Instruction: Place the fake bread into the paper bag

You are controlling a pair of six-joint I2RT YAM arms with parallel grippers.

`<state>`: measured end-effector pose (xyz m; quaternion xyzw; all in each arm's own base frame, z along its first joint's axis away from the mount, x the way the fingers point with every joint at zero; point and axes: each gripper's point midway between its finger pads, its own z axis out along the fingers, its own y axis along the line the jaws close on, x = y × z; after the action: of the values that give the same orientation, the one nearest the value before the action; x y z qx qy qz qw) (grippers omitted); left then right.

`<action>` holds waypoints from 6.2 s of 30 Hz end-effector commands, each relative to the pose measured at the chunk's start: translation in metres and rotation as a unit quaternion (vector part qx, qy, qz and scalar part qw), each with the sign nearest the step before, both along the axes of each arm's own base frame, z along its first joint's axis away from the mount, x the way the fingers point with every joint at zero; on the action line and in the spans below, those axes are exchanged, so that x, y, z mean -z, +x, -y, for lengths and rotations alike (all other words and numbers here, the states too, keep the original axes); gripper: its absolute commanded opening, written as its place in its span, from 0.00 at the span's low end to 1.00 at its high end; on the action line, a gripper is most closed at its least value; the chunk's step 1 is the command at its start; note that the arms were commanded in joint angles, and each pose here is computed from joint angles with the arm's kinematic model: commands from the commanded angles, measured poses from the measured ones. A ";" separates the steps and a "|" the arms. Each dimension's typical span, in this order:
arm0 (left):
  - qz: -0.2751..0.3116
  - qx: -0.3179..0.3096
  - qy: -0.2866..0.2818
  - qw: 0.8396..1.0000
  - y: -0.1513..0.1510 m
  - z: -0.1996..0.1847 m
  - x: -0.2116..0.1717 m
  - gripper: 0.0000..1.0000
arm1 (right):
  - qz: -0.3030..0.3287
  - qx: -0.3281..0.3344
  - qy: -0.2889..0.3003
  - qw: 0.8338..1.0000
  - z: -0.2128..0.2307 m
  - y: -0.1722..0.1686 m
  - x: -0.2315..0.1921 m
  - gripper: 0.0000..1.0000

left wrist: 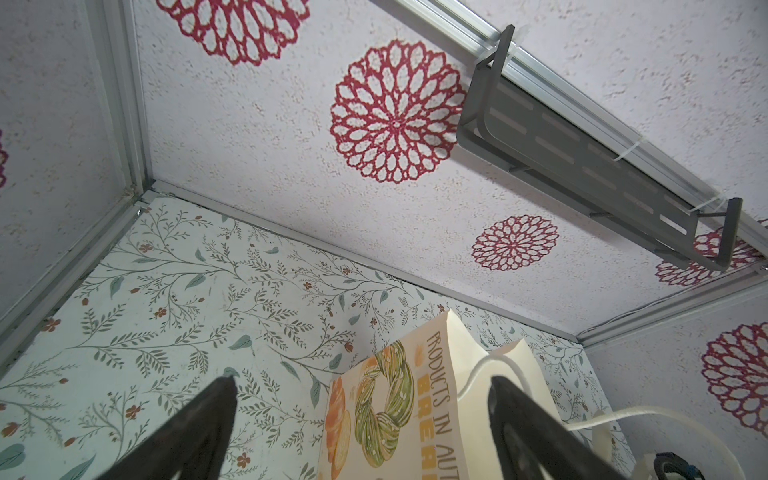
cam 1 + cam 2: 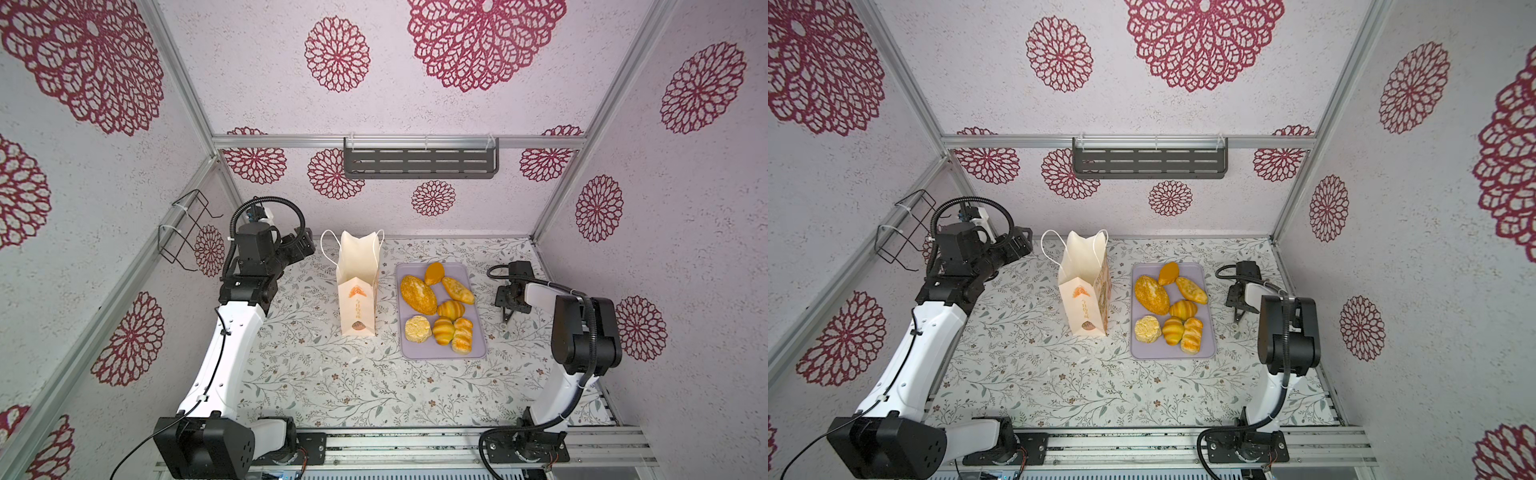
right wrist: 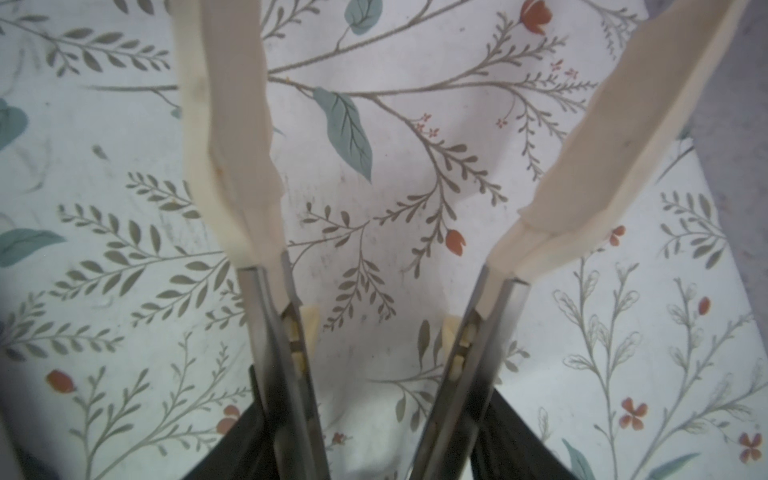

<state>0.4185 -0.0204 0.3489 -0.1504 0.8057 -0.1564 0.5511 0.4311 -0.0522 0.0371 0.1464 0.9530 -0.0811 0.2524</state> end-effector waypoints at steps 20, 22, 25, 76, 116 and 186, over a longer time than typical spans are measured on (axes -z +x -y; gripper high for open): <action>0.010 0.010 -0.004 1.000 -0.001 0.008 -0.004 0.97 | 0.051 -0.064 0.061 0.995 -0.040 -0.034 -0.115 0.63; 0.012 0.009 -0.002 1.000 -0.002 0.009 -0.006 0.97 | 0.051 -0.079 0.059 0.994 -0.048 -0.040 -0.124 0.63; 0.013 0.009 0.002 1.000 -0.003 0.010 -0.007 0.97 | 0.051 -0.104 0.061 0.991 -0.064 -0.051 -0.138 0.63; -0.004 0.140 -0.029 0.990 0.003 0.070 0.003 0.76 | -0.029 -0.135 0.180 0.974 -0.137 -0.217 -0.183 0.53; -0.012 0.147 -0.042 0.988 0.008 0.075 0.012 0.00 | -0.133 -0.163 0.220 0.953 -0.170 -0.250 -0.131 0.50; -0.011 0.141 -0.028 0.990 0.005 0.079 0.012 0.00 | -0.094 -0.195 0.183 0.959 -0.173 -0.228 -0.139 0.14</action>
<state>0.4250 -0.0989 0.3313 -0.0604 0.8253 -0.2583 0.4985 0.2010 0.1221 0.1591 -0.0019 0.9851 0.1283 0.1144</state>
